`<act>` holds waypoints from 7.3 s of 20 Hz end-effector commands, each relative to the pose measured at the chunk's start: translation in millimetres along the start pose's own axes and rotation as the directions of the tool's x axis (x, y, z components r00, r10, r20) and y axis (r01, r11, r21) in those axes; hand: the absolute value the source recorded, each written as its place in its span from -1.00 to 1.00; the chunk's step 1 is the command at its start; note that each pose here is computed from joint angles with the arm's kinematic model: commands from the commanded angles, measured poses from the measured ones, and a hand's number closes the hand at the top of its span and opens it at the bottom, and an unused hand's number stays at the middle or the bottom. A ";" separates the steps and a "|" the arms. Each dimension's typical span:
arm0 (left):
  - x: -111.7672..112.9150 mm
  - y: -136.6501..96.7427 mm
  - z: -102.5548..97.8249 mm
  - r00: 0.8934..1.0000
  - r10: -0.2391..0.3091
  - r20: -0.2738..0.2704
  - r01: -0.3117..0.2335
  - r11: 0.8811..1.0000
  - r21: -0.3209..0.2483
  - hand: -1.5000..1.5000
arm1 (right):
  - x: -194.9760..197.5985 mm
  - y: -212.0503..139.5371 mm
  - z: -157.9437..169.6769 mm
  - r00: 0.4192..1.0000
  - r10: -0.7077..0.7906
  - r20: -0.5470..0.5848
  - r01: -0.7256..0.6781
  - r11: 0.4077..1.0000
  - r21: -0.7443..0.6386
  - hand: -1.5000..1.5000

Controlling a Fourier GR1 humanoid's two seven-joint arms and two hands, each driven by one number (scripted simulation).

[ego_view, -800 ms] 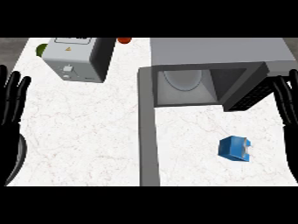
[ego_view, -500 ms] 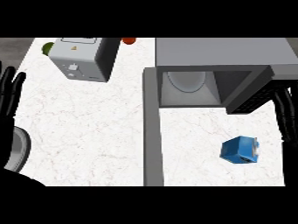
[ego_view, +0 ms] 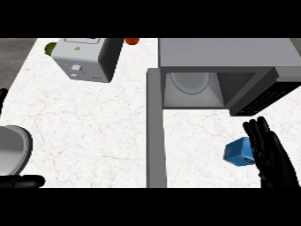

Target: Pick up the milk, place it into the microwave and close the microwave

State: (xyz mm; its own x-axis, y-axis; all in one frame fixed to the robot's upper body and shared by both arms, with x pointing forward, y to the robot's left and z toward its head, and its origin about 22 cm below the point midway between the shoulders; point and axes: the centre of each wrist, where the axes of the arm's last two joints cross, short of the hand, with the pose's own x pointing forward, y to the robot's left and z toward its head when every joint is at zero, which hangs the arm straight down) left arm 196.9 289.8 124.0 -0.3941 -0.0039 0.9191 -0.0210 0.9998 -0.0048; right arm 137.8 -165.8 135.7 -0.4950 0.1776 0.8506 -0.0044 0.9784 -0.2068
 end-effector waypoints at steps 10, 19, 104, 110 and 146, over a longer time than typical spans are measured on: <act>10.3 34.7 42.3 1.000 0.009 -0.013 -0.008 1.000 0.009 -1.00 | -19.0 2.9 35.7 0.991 0.092 -0.098 -0.104 0.986 -0.132 -1.00; 41.0 50.0 66.3 1.000 -0.002 -0.022 0.002 1.000 -0.010 -1.00 | -69.0 5.3 46.0 0.980 0.113 -0.167 -0.135 0.982 -0.130 -1.00; 54.2 106.4 87.6 1.000 -0.001 -0.030 0.001 1.000 0.017 -1.00 | -213.3 0.2 -69.9 0.995 -0.041 -0.093 0.041 0.999 -0.003 1.00; 43.4 99.0 83.0 0.999 0.025 -0.022 -0.024 1.000 0.010 -1.00 | -217.7 26.3 -125.9 0.991 0.082 -0.101 -0.083 0.997 0.001 1.00; 12.9 102.8 52.1 0.998 0.056 -0.040 -0.059 0.995 -0.082 -1.00 | -252.5 -61.2 -181.8 0.670 0.715 -0.199 -0.742 0.649 -0.165 1.00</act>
State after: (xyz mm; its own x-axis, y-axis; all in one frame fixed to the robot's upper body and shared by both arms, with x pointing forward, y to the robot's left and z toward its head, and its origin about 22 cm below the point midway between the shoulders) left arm 132.8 392.6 118.0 -0.3666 0.0396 0.9295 0.0761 0.9970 -0.0124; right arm 409.8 -238.7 13.8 -0.3008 0.8026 0.5151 0.4886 0.5936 -0.6395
